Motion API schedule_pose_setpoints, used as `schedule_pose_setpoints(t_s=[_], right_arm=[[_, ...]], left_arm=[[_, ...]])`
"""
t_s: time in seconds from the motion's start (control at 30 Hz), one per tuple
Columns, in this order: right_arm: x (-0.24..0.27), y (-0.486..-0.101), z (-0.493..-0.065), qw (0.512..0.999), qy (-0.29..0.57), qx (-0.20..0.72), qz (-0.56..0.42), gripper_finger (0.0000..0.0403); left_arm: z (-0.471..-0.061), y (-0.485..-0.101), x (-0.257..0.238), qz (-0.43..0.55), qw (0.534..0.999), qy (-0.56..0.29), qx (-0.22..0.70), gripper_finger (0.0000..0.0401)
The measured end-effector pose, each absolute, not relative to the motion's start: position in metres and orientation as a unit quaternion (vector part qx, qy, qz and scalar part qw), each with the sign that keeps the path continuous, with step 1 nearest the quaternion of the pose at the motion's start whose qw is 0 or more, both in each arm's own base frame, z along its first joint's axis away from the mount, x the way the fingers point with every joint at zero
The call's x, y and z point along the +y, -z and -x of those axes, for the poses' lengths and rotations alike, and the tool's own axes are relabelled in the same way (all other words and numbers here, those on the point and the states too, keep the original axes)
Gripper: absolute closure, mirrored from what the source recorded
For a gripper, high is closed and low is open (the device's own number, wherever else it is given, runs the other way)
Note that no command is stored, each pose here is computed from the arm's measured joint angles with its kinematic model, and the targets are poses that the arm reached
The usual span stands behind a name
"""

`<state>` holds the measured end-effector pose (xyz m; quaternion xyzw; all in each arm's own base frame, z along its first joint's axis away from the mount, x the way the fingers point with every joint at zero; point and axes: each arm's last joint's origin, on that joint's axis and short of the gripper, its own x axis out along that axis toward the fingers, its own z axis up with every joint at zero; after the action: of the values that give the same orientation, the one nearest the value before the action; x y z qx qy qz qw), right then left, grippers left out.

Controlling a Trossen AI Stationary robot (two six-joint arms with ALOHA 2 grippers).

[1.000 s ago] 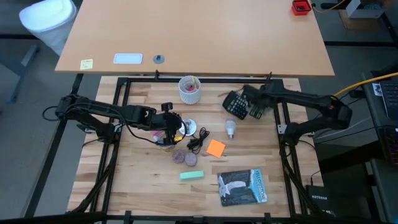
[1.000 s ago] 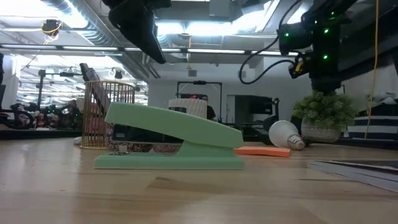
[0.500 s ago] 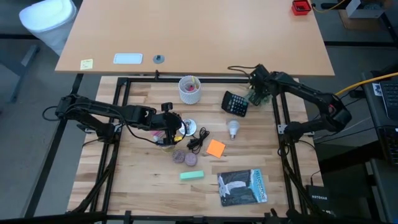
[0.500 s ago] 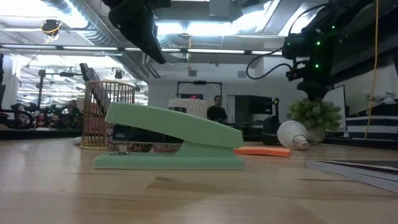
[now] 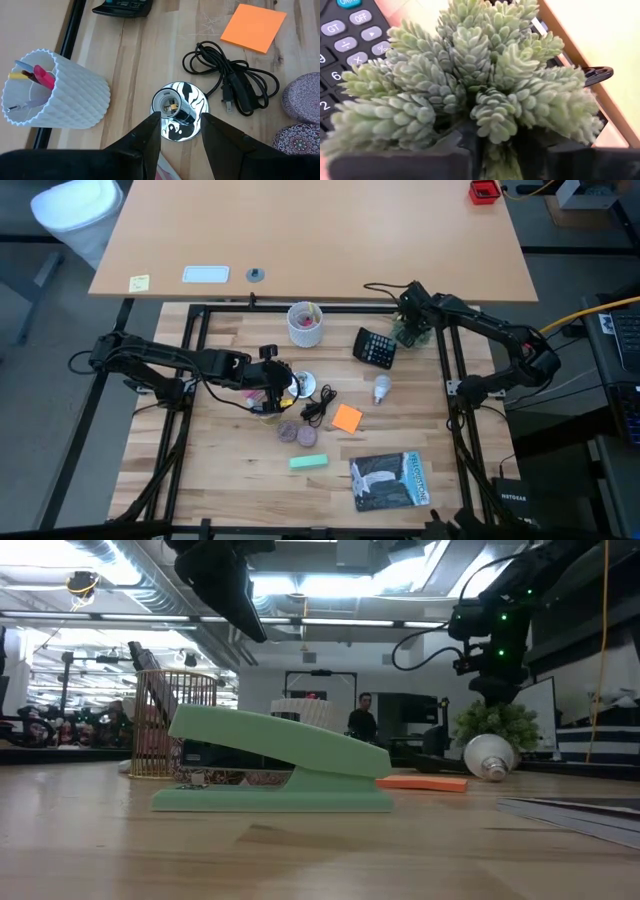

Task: Screw lightbulb
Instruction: Move the gray potted plant to the upper right of the table

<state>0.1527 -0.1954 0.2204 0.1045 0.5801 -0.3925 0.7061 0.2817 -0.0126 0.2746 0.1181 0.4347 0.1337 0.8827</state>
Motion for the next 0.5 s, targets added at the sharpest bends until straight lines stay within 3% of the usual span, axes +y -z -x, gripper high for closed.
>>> schedule_pose_setpoints(t_s=[0.3,0.5], right_arm=[[-0.1957,-0.2203,-0.1528,0.708,0.392,0.578,-0.105,0.0192],[-0.1958,-0.2204,-0.1525,0.704,0.397,0.580,-0.102,0.0165]], left_arm=[[-0.2818,-0.2746,-0.0126,-0.117,0.883,-0.134,0.434,0.0272],[-0.2818,-0.2746,-0.0125,-0.117,0.883,-0.134,0.434,0.0272]])
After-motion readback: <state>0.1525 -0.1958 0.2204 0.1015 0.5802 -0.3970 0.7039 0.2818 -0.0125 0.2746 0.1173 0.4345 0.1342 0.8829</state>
